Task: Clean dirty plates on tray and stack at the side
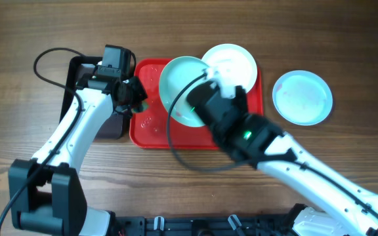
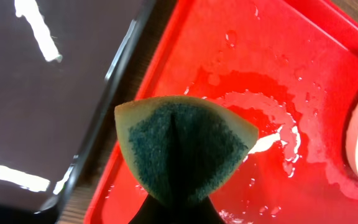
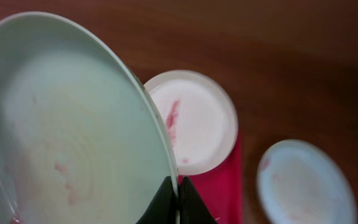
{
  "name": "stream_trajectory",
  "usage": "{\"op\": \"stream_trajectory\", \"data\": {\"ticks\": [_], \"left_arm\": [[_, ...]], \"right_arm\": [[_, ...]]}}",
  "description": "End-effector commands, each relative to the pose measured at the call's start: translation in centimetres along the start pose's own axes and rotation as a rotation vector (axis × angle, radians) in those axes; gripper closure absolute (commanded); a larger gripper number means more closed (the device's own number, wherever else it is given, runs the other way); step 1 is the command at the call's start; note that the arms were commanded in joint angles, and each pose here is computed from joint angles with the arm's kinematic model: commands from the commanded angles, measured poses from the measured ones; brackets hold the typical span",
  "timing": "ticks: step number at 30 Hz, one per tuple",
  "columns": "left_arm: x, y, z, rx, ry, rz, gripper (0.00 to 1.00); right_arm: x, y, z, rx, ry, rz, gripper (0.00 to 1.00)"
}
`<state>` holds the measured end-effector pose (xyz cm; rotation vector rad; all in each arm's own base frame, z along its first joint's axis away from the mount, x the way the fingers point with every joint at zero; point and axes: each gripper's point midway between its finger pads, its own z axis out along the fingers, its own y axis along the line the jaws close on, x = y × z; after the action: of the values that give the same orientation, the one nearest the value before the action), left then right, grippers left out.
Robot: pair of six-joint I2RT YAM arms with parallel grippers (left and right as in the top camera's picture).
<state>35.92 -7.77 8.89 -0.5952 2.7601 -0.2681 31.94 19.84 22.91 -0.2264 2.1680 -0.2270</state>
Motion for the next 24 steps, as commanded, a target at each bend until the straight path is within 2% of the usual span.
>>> {"op": "stream_trajectory", "data": {"ticks": [1, 6, 13, 20, 24], "left_arm": [[0.0, -1.0, 0.4, 0.042, 0.024, 0.000, 0.96], [0.1, -0.9, 0.7, 0.036, 0.033, -0.001, 0.96], [0.1, -0.9, 0.7, 0.036, 0.033, -0.001, 0.96], [0.2, -0.9, 0.7, 0.039, 0.035, -0.001, 0.96], [0.1, -0.9, 0.7, 0.039, 0.035, -0.001, 0.96]], "right_arm": [[-2.7, -3.6, -3.1, 0.325, -0.188, -0.100, 0.96], [-3.6, -4.4, -5.0, 0.438, -0.261, -0.132, 0.96], [-3.9, -4.3, -5.1, 0.445, -0.255, -0.192, 0.96], [-4.4, -3.9, -5.1, 0.429, -0.269, -0.177, 0.96], [-3.7, -2.1, -4.2, 0.311, -0.233, -0.190, 0.96]]}}
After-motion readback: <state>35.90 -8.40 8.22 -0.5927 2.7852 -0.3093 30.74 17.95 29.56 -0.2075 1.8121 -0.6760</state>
